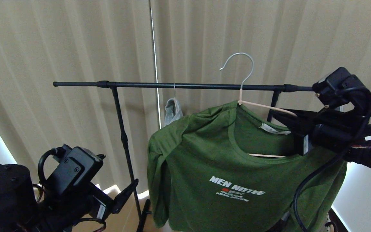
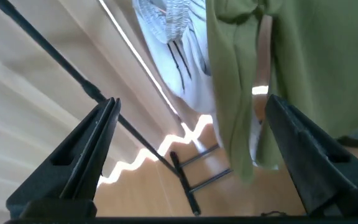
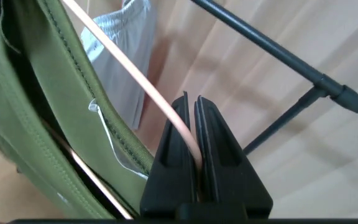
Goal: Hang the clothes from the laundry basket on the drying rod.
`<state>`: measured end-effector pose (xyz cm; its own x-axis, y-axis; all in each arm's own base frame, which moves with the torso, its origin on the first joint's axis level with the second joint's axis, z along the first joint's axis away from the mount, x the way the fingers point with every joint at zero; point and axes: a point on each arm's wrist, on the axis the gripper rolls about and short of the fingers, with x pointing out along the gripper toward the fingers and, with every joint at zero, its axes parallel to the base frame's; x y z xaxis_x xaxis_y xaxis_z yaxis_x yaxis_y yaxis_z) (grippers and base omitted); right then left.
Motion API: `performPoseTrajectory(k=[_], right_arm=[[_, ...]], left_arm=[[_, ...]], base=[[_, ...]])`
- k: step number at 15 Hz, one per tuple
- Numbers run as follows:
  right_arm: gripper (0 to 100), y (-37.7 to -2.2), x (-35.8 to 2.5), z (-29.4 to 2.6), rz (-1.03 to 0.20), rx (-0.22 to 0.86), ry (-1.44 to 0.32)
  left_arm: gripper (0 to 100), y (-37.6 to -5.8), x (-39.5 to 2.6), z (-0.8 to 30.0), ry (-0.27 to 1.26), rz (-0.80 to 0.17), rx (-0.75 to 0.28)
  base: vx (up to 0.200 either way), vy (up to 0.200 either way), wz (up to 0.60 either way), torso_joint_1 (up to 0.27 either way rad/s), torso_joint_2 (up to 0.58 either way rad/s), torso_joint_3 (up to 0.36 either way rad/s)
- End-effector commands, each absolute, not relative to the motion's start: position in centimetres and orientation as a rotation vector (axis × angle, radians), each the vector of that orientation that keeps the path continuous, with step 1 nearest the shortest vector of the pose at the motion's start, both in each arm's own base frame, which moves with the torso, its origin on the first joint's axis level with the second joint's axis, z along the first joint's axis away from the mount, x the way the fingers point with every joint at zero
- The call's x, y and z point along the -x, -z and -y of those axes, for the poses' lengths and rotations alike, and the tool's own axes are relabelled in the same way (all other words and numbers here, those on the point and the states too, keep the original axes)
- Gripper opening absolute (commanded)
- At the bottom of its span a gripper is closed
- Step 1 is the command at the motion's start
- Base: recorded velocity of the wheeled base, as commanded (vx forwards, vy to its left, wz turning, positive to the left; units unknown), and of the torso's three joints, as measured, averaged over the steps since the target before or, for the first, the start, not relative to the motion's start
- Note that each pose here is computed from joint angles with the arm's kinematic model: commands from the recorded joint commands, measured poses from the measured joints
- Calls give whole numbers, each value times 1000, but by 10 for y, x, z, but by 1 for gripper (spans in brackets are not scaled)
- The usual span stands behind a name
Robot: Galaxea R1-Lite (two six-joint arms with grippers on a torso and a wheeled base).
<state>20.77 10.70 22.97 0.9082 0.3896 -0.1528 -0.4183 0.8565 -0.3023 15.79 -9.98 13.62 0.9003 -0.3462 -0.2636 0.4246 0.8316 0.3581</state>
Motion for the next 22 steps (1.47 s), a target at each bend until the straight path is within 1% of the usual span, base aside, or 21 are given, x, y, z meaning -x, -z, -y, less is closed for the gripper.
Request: performPoseTrajectory(k=[1,4,7,8,11,14,16,18,19,22], right_arm=[[0,-237,-202,-105,-49,327,-449],[0,-239,-196,-103,-29,319,-507],[0,-239,-191,-102,-20,317,-525],[0,-241,-188,-101,-11,315,-526],[0,-240,-189,-99,-17,316,-516],[0,-239,-194,-90,-28,319,-462],[0,-238,-199,-84,-39,319,-428],[0,-238,-200,-82,-41,320,-414],[0,-238,-200,-82,-41,320,-414],[0,-240,-200,-82,-36,319,-415]], left_arm=[[100,-131,-169,106,413,-225,-418],[100,-133,-178,113,456,-223,-372],[100,-132,-184,111,450,-221,-362],[0,-130,-186,111,444,-214,-359],[0,-125,-185,105,418,-228,-368],[0,-124,-186,81,315,-239,-370],[0,-120,-183,62,244,-253,-417],[0,-120,-180,48,185,-247,-445],[0,-120,-180,48,185,-247,-445],[0,-127,-174,45,170,-206,-433]], base=[[0,0,0,0,0,0],[0,0,0,0,0,0],[0,0,0,0,0,0],[0,0,0,0,0,0],[0,0,0,0,0,0],[0,0,0,0,0,0],[0,0,0,0,0,0],[0,0,0,0,0,0],[0,0,0,0,0,0],[0,0,0,0,0,0]])
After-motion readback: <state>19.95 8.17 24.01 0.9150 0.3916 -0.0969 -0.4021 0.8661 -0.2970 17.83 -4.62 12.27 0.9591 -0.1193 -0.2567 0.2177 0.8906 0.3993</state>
